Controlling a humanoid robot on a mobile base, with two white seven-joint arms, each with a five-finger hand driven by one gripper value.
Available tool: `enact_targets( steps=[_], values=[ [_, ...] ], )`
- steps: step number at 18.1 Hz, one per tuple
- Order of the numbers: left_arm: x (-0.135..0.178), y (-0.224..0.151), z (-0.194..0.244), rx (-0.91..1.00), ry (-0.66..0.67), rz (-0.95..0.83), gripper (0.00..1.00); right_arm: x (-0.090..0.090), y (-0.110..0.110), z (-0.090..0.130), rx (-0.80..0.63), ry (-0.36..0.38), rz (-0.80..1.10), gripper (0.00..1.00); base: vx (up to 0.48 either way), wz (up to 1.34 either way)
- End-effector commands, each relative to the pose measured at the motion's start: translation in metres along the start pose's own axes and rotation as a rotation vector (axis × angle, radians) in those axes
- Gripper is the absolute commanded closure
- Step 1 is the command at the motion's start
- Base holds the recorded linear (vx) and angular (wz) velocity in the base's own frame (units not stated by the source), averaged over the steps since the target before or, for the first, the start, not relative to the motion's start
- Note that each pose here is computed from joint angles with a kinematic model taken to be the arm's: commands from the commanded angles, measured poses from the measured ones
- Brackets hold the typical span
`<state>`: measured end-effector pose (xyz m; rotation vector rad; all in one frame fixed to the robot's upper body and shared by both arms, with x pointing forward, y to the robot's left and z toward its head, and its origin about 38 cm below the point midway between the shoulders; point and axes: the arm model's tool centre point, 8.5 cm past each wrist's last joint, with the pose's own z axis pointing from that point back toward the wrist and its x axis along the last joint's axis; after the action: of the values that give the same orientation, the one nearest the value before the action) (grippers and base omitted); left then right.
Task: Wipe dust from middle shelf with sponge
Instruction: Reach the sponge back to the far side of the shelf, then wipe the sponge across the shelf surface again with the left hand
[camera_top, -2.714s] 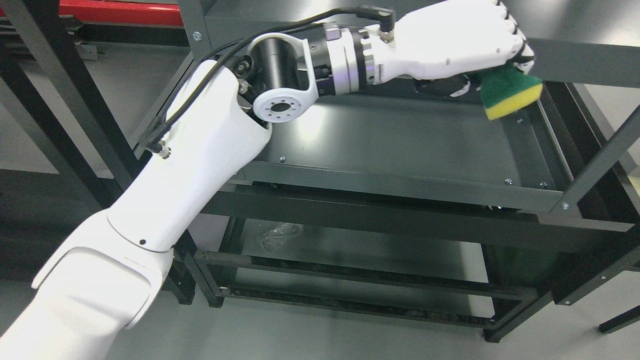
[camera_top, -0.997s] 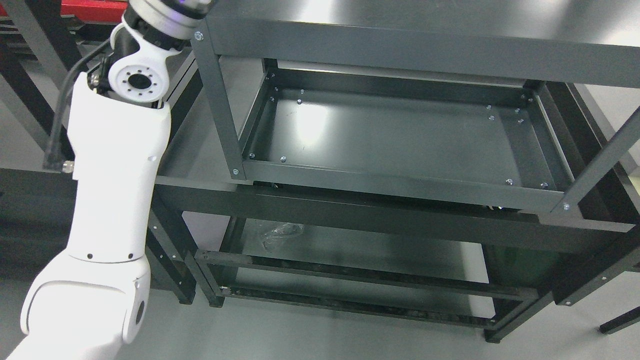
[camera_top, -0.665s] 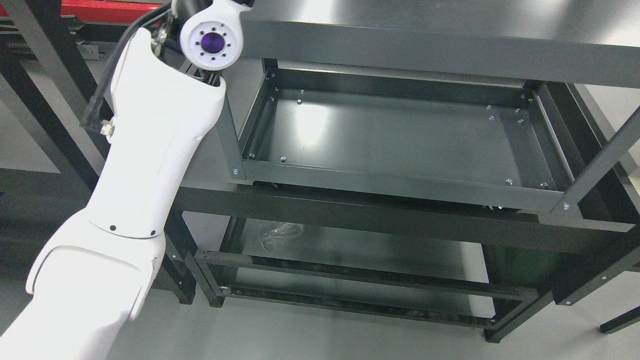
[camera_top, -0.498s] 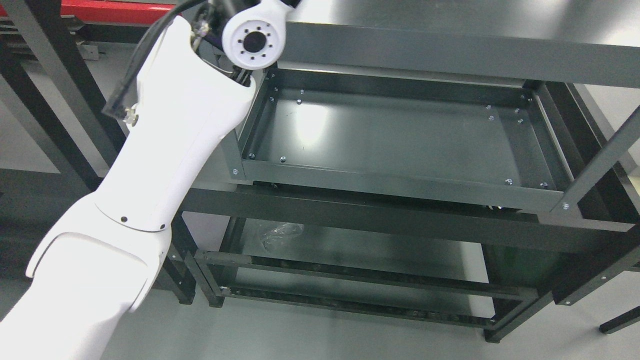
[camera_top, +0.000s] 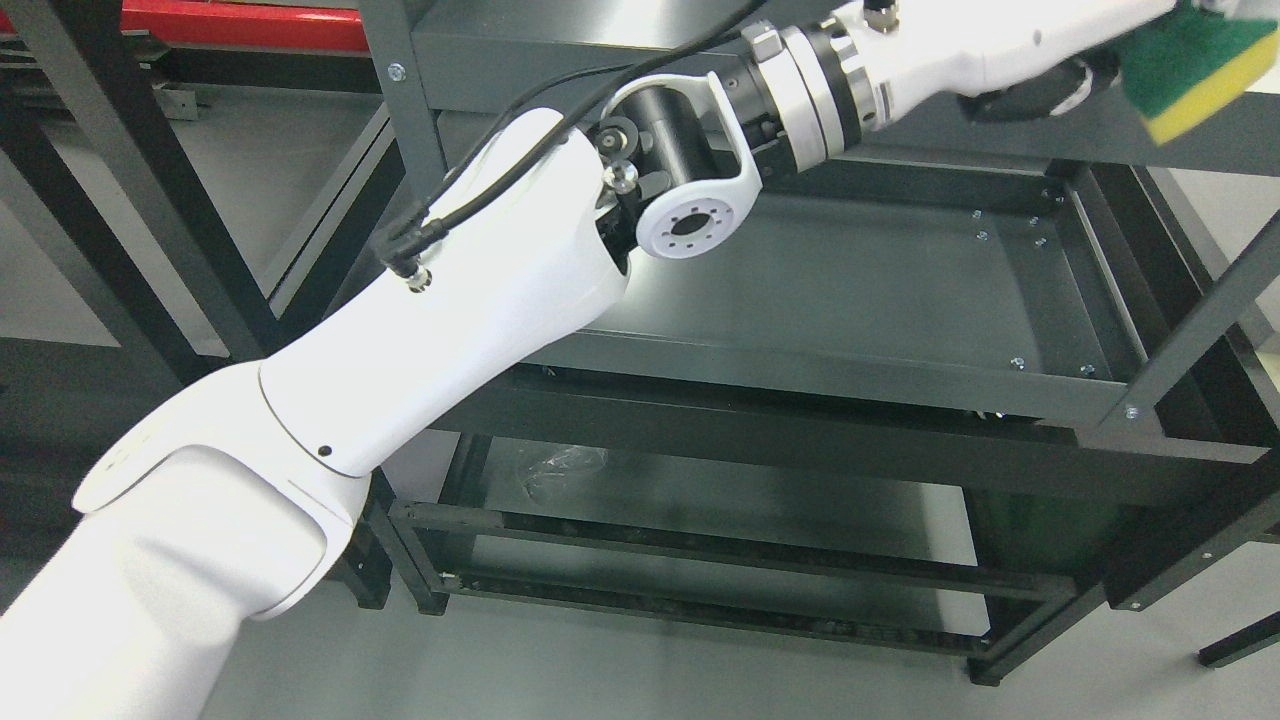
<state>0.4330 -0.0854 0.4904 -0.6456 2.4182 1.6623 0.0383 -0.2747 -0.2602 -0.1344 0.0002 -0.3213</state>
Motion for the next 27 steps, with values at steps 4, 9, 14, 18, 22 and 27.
enact_targets(
  steps=[4, 9, 14, 18, 22, 27],
  values=[
    [-0.021, -0.073, 0.026, -0.189, 0.073, -0.017, 1.00, 0.010, -0.010, 0.000, -0.015, -0.024, -0.001, 0.00, 0.000, 0.00],
    [-0.037, -0.036, 0.034, -0.051, 0.121, 0.002, 1.00, 0.010, -0.010, 0.000, -0.015, -0.024, -0.003, 0.00, 0.000, 0.00],
    [-0.074, 0.011, 0.093, 0.000, 0.156, -0.030, 1.00, 0.010, -0.010, 0.000, -0.015, -0.024, -0.003, 0.00, 0.000, 0.00],
    [-0.090, 0.021, 0.164, -0.021, 0.198, -0.012, 1.00, 0.009, -0.010, 0.000, -0.016, -0.022, -0.003, 0.00, 0.000, 0.00],
    [-0.108, 0.050, 0.233, 0.001, 0.258, -0.040, 1.00, 0.010, -0.010, 0.000, -0.015, -0.024, -0.003, 0.00, 0.000, 0.00],
    [-0.126, 0.093, 0.313, 0.027, 0.405, -0.112, 1.00, 0.010, -0.010, 0.000, -0.015, -0.024, -0.003, 0.00, 0.000, 0.00]
  ],
)
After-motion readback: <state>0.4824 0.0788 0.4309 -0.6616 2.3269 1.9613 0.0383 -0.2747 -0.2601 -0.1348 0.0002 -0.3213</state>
